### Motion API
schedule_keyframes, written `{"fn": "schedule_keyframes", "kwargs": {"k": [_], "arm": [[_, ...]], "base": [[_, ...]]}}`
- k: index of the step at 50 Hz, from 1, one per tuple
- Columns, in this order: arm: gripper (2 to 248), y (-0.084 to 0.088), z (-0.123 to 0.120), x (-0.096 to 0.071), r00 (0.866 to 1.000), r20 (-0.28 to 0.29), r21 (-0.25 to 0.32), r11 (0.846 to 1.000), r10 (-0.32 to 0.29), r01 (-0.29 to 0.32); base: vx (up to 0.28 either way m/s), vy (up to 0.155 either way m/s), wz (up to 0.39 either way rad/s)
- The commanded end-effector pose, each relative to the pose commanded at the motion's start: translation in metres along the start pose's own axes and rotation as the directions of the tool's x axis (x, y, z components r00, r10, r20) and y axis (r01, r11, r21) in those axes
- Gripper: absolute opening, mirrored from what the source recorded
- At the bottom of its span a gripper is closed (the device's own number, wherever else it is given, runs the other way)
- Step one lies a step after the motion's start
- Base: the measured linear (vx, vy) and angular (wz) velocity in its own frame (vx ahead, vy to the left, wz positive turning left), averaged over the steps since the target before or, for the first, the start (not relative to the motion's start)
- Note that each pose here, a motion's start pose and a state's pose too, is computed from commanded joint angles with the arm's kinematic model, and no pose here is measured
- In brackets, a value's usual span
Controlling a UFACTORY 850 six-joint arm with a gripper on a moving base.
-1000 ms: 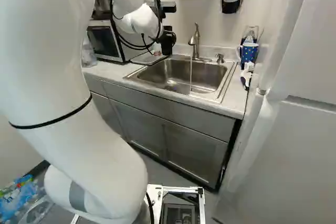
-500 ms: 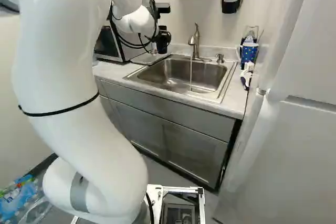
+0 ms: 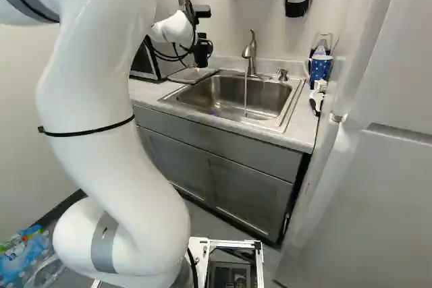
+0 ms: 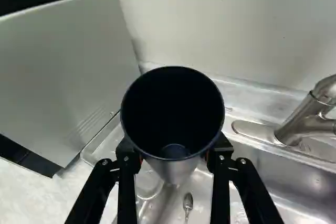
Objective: Rinse the cup and place it in the tray
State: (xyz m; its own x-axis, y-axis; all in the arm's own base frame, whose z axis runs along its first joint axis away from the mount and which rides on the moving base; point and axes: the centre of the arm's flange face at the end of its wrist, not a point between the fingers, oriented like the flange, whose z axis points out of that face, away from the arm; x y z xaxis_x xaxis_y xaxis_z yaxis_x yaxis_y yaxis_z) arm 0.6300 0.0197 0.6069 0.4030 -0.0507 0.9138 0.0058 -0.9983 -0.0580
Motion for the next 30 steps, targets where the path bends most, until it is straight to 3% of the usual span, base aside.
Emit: {"fn": "schedule_keyframes", "kwargs": {"k": [17,30], "arm": [[126,-0.024,0.024,0.006,1.0,-0.008,0.034,0.999,-0.014,0.015],[126,-0.041,0.049,0.001,1.0,0.002,0.055,0.998,-0.024,0.024]], "base": [[0.0,0.0,0.0],[0.0,0.0,0.0]]}}
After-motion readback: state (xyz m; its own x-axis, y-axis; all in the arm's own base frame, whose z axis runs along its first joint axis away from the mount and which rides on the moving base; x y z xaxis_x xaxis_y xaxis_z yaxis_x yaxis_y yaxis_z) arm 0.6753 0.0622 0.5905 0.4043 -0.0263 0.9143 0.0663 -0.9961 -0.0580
